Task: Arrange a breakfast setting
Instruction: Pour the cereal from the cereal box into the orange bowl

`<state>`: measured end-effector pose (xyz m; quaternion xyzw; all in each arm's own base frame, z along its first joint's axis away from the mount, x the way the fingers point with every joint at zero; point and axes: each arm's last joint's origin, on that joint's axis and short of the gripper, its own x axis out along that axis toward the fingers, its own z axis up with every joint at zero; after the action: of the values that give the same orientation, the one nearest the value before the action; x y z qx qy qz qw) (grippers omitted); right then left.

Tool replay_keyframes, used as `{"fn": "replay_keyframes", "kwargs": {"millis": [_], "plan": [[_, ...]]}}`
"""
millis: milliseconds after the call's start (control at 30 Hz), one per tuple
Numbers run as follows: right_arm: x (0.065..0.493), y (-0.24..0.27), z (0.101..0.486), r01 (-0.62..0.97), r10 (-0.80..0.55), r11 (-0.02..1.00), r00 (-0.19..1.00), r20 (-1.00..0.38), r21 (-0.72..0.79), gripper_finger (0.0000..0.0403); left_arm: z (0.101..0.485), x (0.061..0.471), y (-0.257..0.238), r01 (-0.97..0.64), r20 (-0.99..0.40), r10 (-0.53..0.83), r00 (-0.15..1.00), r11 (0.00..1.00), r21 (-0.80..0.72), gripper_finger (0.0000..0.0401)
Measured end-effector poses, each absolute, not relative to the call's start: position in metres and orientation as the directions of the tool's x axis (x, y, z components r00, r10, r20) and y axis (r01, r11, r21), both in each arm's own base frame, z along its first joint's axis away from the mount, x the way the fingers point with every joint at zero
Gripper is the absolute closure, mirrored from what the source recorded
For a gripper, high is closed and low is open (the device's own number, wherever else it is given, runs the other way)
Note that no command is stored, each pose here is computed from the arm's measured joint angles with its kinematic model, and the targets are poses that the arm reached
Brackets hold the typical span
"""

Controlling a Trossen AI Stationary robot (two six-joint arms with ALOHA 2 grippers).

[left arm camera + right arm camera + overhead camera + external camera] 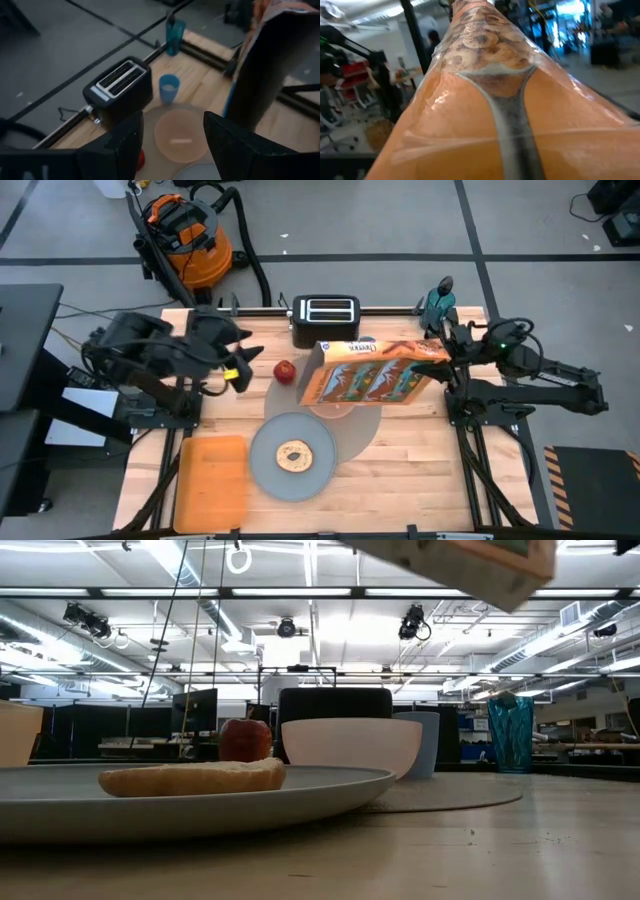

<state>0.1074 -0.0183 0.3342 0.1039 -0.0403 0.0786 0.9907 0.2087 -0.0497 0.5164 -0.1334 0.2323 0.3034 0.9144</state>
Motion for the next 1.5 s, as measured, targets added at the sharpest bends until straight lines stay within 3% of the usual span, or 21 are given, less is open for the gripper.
{"fn": "replay_keyframes", "kwargs": {"millis": [233,700,900,1500], "plan": [[0.077,-0.013,0.328,-0.058,0.044,0.977,0.997,0.069,0.207,0.019,0.506,0.226,-0.055,-0.633,-0.533,0.509,0.676,0.771,-0.067,0.0186],[0.072,-0.013,0.318,0.072,-0.021,0.982,0.959,-0.281,0.175,0.019,0.494,0.249,-0.046,-0.691,-0.555,0.564,0.611,0.723,-0.025,0.0186],[0.085,-0.017,0.336,0.057,-0.011,0.992,0.922,-0.387,0.108,0.019,0.49,0.254,-0.042,-0.698,-0.577,0.571,0.583,0.716,0.003,0.0186],[0.124,-0.027,0.371,-0.069,0.029,0.996,0.852,-0.523,-0.056,0.019,0.489,0.255,-0.042,-0.663,-0.578,0.572,0.582,0.746,0.071,0.0186]]}}
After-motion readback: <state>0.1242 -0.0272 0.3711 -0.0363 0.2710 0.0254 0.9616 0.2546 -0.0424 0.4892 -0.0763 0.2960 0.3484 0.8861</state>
